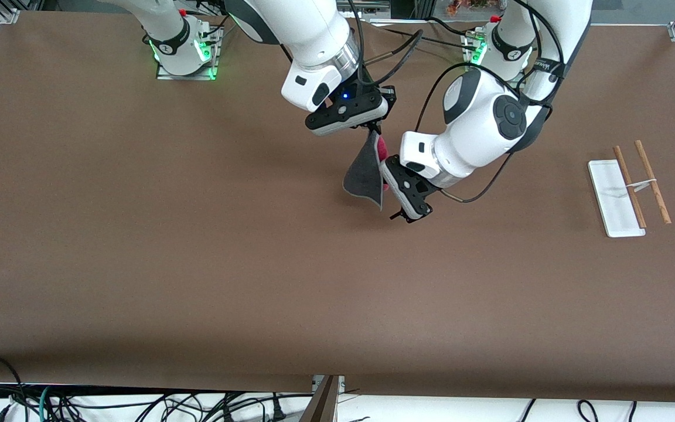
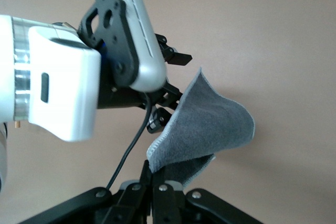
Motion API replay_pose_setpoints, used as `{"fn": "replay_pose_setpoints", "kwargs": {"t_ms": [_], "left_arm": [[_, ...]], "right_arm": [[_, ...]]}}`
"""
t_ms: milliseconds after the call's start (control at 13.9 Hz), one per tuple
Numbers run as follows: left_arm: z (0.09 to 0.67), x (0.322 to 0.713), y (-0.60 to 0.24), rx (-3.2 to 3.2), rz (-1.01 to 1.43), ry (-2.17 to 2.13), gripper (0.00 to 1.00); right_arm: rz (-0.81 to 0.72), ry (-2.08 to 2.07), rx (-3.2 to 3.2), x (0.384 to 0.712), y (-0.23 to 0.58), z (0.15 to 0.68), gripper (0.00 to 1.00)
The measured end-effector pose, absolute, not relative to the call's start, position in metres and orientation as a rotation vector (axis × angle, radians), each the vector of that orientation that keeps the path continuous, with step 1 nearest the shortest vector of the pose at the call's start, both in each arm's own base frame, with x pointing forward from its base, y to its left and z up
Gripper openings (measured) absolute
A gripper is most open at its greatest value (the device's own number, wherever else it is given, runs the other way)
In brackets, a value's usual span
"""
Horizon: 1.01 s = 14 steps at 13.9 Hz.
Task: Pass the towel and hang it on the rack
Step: 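Hold the towel up while the left gripper reaches toward it, then grasp the hanging towel with the left gripper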
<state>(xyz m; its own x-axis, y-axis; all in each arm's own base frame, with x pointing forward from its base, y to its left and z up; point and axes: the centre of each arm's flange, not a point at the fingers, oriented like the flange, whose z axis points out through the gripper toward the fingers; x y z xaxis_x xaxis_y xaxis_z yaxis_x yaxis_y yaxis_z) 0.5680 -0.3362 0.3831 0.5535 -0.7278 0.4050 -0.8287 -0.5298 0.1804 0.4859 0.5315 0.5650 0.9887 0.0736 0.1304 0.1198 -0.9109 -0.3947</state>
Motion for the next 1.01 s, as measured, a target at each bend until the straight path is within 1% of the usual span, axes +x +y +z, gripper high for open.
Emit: {"fn": "replay_pose_setpoints", "kwargs": {"t_ms": [144,288,647,1006], "left_arm": [[0.383,0.564,-0.342,2.448,0.404,-1.379,0.81],[0.386,0.565,-0.344,2.45,0.418,-1.422,0.9],[0.405,0.56,-0.358,2.417,0.462,-1.455,0.91],[0.408,0.561,-0.356,2.417,0.469,-1.457,0.9]], "right_arm": [[-0.157,-0.138,-2.72,0.486,0.532,0.565,0.02],[-0.157,-0.138,-2.721,0.486,0.532,0.565,0.02],[-0.157,-0.143,-2.721,0.486,0.532,0.564,0.02],[-0.159,-0.158,-2.721,0.486,0.532,0.564,0.02]]}}
